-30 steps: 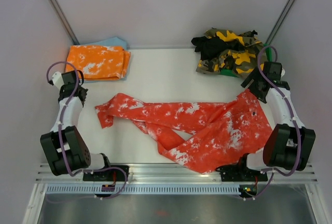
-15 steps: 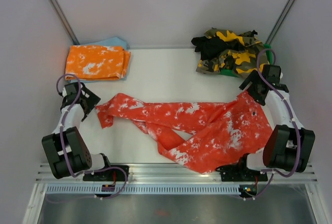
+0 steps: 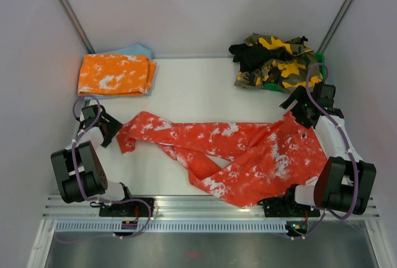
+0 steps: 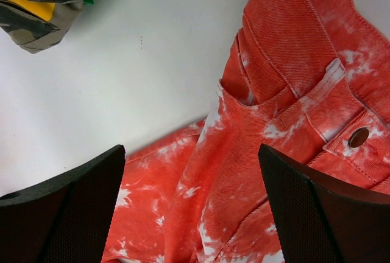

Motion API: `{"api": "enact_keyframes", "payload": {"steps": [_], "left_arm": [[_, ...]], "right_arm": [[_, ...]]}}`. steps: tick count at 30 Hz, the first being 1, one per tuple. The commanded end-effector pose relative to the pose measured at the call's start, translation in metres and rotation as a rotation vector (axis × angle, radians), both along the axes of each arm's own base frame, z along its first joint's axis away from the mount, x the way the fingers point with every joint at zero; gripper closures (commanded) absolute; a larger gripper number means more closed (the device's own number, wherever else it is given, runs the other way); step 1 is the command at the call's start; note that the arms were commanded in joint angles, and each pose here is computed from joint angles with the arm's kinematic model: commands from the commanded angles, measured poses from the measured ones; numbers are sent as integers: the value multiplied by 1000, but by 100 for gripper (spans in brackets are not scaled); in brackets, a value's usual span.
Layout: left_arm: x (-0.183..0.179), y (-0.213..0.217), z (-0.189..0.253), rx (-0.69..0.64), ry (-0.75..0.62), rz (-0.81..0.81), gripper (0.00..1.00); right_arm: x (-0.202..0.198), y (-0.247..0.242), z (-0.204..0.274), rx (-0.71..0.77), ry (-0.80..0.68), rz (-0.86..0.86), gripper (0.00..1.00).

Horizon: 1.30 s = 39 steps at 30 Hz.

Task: Fold and stack the trousers
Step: Flatten the trousers out

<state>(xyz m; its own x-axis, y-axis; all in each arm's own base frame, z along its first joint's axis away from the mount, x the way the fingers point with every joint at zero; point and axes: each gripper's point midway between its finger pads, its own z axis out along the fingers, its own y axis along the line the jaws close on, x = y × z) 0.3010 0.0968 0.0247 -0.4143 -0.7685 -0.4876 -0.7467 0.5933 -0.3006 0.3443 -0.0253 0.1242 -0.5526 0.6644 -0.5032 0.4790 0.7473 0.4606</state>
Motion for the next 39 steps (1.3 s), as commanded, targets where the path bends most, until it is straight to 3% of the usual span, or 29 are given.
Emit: {"api": "enact_keyframes", "payload": {"steps": [1,9,12,15,16,17,22,26,31,39], "left_arm": [[22,-6,-3,-68,-66,-13,24],[12,-25,-21,-156,-42,-1,43],[9,-25,-23,-143,-18,-16,56],[11,-21,-22,-118,-13,-38,75],[13,-21,-22,-114,-13,-49,93],[19,-19,-18,-104,-23,-66,98],[39,-7,2,-33,-74,-118,98],[65,20,56,145,-135,-190,98],[74,63,111,366,-128,-166,98],[90,84,147,486,-181,-203,98]], "right_arm": [[12,-1,28,-3,-95,-3,3],[12,-15,30,-64,-64,-41,3],[14,-19,35,-83,-71,-49,3],[11,-19,34,-88,-65,-54,3],[10,-20,35,-91,-67,-58,3],[9,-21,34,-93,-62,-61,3],[6,-23,30,-100,-44,-81,2],[3,-30,25,-131,-16,-98,2],[2,-37,15,-148,17,-133,2],[8,-46,-10,-177,73,-143,2]]}}
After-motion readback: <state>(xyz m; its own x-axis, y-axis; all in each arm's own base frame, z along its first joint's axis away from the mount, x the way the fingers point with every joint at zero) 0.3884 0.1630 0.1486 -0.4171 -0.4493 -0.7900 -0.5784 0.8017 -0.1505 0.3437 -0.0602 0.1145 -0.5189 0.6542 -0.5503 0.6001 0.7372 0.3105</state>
